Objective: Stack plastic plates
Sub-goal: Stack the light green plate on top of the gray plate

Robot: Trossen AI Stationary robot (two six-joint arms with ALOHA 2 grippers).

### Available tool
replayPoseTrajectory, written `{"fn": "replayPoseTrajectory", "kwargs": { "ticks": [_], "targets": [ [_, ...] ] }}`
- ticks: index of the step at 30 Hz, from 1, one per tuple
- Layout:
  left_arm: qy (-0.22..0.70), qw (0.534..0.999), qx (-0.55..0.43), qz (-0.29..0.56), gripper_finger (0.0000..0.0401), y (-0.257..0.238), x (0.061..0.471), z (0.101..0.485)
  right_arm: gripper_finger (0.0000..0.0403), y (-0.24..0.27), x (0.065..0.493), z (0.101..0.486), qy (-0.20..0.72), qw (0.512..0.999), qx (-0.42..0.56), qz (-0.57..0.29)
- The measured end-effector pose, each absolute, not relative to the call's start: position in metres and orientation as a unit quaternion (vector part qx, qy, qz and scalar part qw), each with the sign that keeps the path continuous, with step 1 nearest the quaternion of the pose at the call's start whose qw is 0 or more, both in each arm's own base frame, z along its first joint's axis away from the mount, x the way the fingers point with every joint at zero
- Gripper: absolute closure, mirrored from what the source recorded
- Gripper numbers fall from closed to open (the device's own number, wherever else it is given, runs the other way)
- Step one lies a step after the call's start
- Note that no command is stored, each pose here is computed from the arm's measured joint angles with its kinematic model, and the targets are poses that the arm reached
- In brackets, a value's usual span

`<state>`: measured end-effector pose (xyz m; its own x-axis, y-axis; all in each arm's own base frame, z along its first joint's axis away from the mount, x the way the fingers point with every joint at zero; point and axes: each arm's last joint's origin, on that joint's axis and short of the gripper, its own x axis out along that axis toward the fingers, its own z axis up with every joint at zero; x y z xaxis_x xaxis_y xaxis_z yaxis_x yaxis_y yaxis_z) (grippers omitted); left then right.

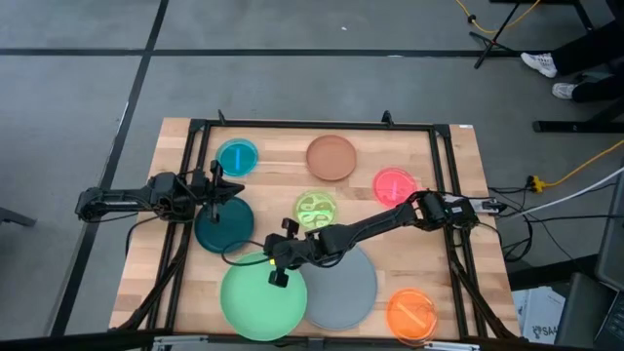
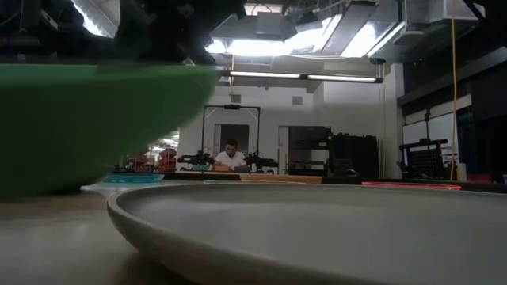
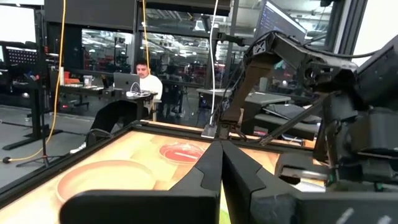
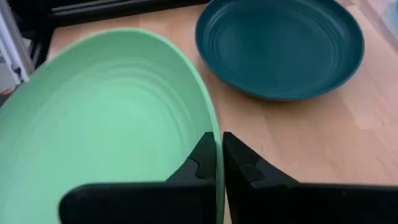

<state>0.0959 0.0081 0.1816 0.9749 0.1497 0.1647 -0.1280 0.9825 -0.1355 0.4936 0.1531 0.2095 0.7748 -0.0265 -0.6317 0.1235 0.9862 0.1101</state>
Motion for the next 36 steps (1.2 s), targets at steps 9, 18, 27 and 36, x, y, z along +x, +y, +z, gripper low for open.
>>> {"fn": "replayPoseTrajectory", "kwargs": {
  "ticks": [9, 18, 27, 36],
  "targets": [
    [-0.085, 0.992, -0.062, 0.070, 0.0401, 0.008, 0.096, 0.181, 0.0401, 0.160, 0.473, 0.236, 0.349, 0.934, 0.045, -0.063],
    [-0.083, 0.992, -0.062, 0.070, 0.0401, 0.008, 0.096, 0.181, 0.0401, 0.175, 0.434, 0.266, 0.381, 0.917, 0.006, -0.118],
    [-0.080, 0.992, -0.062, 0.071, 0.0401, 0.008, 0.096, 0.180, 0.0401, 0.195, 0.386, 0.294, 0.402, 0.900, -0.006, -0.169],
    [-0.080, 0.992, -0.063, 0.070, 0.0401, 0.008, 0.096, 0.180, 0.0401, 0.204, 0.338, 0.306, 0.421, 0.874, 0.003, -0.243]
  ]
}}
